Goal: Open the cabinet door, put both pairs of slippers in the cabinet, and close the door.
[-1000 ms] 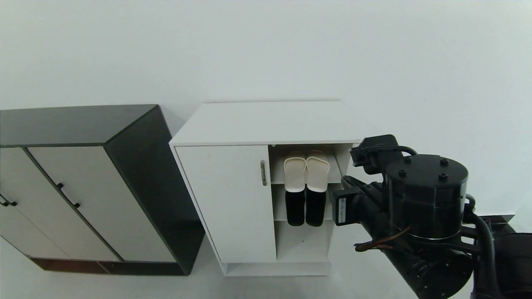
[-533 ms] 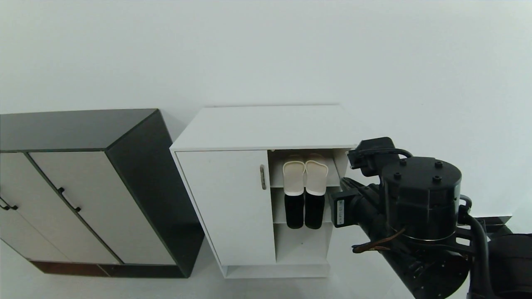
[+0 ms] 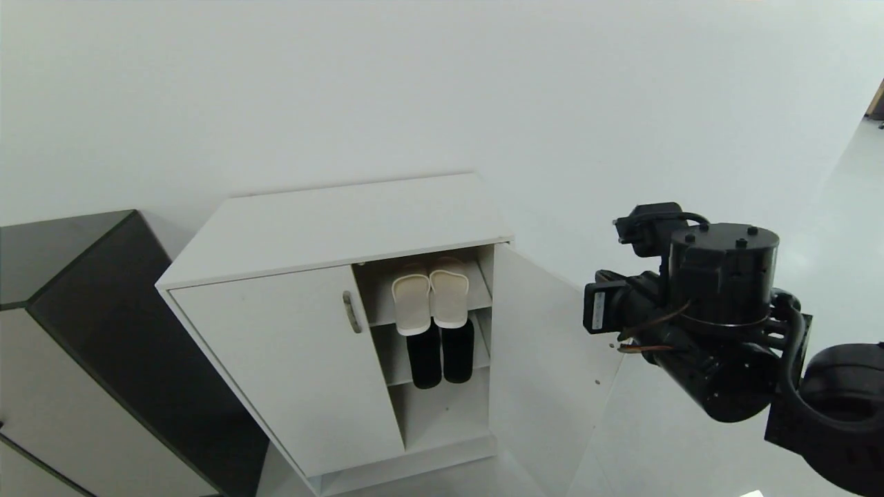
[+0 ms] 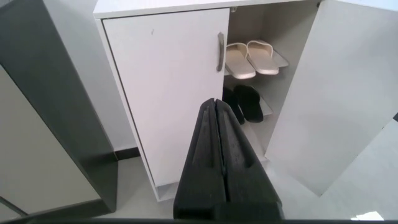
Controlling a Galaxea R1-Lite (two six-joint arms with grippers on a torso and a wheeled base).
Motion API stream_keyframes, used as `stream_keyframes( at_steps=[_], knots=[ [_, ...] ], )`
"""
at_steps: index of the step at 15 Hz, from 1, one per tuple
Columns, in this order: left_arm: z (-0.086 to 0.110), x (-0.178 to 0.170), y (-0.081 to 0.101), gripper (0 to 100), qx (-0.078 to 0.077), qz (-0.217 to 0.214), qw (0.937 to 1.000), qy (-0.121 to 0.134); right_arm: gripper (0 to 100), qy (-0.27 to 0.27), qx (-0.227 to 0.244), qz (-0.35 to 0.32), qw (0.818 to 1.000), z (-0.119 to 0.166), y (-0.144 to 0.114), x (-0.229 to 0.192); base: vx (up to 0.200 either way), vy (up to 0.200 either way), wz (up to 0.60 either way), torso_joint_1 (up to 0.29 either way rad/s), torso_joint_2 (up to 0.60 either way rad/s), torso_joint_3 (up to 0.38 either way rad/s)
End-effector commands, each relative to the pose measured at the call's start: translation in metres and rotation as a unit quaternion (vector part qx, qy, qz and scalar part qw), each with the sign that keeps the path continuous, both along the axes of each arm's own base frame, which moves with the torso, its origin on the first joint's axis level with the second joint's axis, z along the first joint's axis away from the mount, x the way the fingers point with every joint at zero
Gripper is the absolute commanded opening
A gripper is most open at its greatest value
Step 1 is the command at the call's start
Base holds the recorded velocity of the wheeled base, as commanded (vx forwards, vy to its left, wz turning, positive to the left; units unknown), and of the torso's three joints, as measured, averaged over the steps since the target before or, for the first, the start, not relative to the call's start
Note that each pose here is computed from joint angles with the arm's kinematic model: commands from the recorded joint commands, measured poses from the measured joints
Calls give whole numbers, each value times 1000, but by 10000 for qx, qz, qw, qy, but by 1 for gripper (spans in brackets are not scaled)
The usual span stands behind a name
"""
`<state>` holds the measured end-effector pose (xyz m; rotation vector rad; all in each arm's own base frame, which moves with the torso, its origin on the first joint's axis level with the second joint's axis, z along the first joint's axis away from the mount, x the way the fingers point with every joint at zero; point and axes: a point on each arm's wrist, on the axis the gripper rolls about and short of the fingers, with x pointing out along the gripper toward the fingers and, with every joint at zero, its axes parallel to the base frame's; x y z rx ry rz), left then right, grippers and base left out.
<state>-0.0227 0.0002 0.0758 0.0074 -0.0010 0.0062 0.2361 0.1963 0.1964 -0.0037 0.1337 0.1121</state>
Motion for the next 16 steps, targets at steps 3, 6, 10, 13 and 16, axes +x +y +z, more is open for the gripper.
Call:
stream_keyframes(
  at_steps=[3,6,10,13,16],
  knots=[
    [0,0,0,0,1,0,10000,-2,0,-136,205,-533,9983,13,-37,44,0,0,0,0,0,0],
    [0,0,0,0,1,0,10000,-2,0,366,370,-462,9976,11,-39,49,0,0,0,0,0,0],
    [0,0,0,0,1,0,10000,-2,0,703,498,-506,9950,5,-47,62,0,0,0,0,0,0],
    [0,0,0,0,-7,0,10000,-2,0,749,478,-520,9947,0,-46,66,-133,0,0,2,3,0],
    [0,0,0,0,-7,7,10000,-2,0,681,518,-544,9948,-2,-46,70,-133,0,0,6,5,-3]
  ],
)
